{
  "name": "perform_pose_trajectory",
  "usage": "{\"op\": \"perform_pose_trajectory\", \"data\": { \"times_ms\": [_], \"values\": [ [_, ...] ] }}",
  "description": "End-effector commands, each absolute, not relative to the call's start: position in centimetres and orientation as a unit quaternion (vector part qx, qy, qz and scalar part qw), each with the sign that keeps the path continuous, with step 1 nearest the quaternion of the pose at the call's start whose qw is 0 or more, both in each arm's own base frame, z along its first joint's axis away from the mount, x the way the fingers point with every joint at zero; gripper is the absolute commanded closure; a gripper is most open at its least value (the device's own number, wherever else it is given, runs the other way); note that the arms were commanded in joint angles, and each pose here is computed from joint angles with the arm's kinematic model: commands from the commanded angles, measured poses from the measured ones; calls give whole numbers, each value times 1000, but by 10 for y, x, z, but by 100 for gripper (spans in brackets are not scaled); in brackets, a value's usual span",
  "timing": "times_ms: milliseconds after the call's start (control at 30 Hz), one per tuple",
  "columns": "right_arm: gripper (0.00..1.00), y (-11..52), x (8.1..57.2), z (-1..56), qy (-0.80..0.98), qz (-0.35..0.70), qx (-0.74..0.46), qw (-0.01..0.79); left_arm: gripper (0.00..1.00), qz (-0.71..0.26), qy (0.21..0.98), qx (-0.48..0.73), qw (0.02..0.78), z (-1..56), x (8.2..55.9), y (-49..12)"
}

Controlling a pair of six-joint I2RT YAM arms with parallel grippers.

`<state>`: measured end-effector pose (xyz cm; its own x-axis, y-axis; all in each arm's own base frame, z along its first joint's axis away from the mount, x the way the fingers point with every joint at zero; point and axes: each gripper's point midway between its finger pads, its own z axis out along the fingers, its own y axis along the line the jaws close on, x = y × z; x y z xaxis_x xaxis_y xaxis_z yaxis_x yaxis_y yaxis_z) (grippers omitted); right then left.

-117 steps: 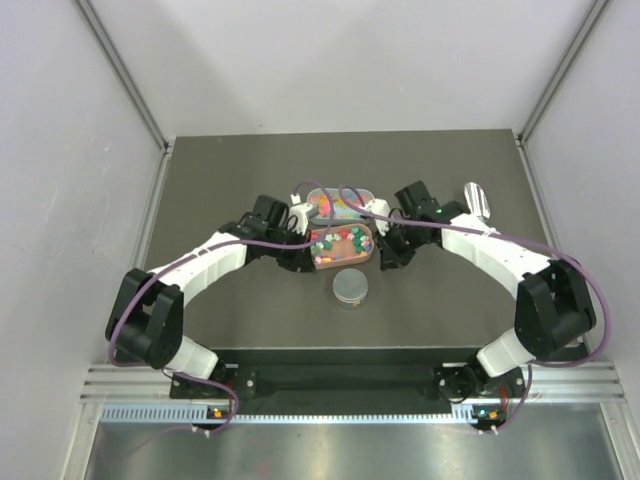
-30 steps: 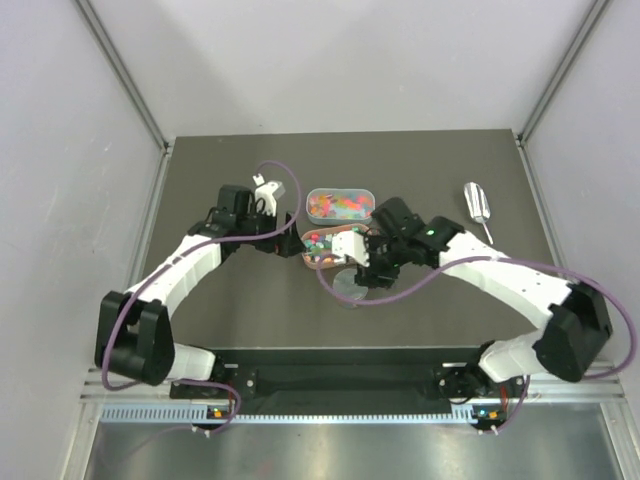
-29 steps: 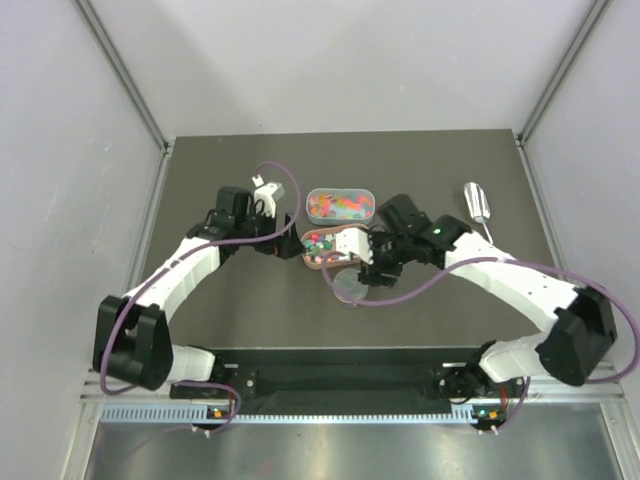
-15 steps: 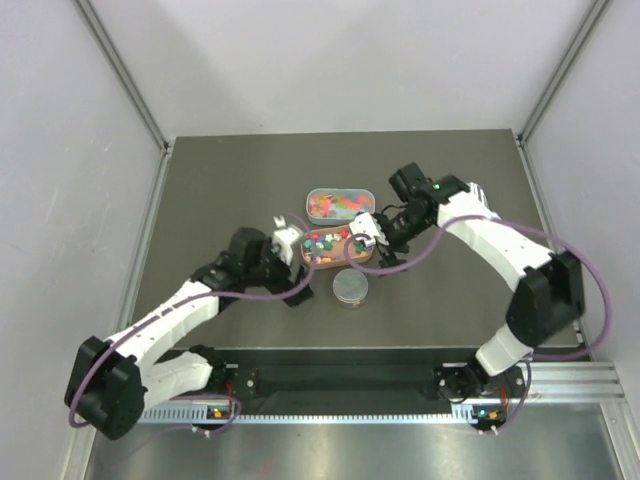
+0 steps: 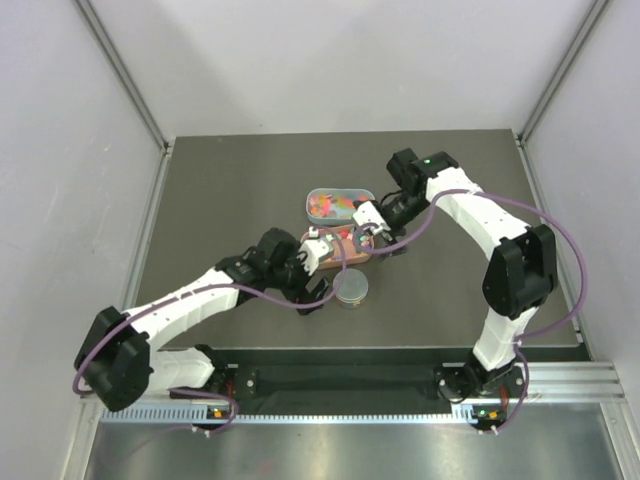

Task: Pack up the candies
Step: Screw the bottle lid onto the packing bottle.

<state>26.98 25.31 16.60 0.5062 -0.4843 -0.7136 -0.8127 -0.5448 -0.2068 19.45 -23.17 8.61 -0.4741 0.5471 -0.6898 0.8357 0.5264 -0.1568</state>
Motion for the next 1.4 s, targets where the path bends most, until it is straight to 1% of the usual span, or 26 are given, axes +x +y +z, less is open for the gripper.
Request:
{"op": "perform_pose_trajectory", "data": {
  "times_ms": [0,33,67,100,200,233,267,300,333,400,467,500,533,567,600,633,733,800,900,933,1000,1067,1133,1233,1333,1367],
  "values": [
    [11,244,254,198,413,345,-793,286,1,-216,803,428,355,134,236,-248],
    [10,240,256,202,425,343,-785,292,1,-204,810,404,372,149,255,-254],
    [11,239,258,205,427,339,-783,299,2,-199,810,400,379,154,261,-258],
    [11,237,259,210,431,339,-777,309,1,-152,820,378,402,157,276,-252],
    [10,236,263,215,437,337,-767,329,1,-131,841,331,407,145,280,-255],
    [10,234,265,215,444,334,-762,331,1,-119,859,289,405,134,281,-249],
    [10,234,270,213,446,325,-763,337,1,-114,863,278,405,130,281,-249],
    [10,233,272,213,450,320,-761,341,1,-116,858,268,423,134,283,-252],
    [10,230,275,211,467,320,-751,339,2,-101,863,250,427,124,281,-244],
    [10,228,289,208,485,300,-744,348,1,-115,859,239,438,125,273,-247],
    [10,225,296,203,507,288,-736,344,1,-128,873,206,422,110,258,-239],
    [10,225,299,204,513,283,-733,346,1,-147,870,196,429,116,251,-237],
    [10,225,303,205,527,280,-723,349,1,-155,875,183,420,101,240,-230],
    [11,224,305,205,535,276,-718,349,1,-172,867,176,434,109,235,-227],
    [10,224,305,208,539,273,-714,354,1,-180,864,176,435,105,230,-224],
    [10,224,304,210,541,273,-712,356,1,-182,868,180,426,90,221,-218],
    [10,227,302,209,528,268,-715,371,1,-207,873,178,404,71,203,-214],
    [10,231,296,206,521,275,-717,373,1,-209,878,194,383,60,196,-221],
    [10,238,290,206,514,289,-713,380,1,-219,893,207,334,34,174,-232],
    [10,241,289,208,508,292,-714,383,1,-222,891,231,321,29,161,-238],
    [9,241,286,209,504,293,-715,387,1,-219,880,255,337,23,154,-247],
    [9,240,283,206,500,292,-718,387,1,-225,876,274,327,16,138,-252],
    [9,238,282,206,494,285,-724,388,1,-233,872,279,328,11,130,-254],
    [9,235,277,198,492,281,-730,383,1,-231,878,263,327,5,131,-253],
    [9,235,274,191,493,288,-730,377,1,-216,889,241,324,-7,135,-249],
    [9,235,273,187,493,292,-730,374,1,-197,900,241,306,-22,134,-243]
  ]
}}
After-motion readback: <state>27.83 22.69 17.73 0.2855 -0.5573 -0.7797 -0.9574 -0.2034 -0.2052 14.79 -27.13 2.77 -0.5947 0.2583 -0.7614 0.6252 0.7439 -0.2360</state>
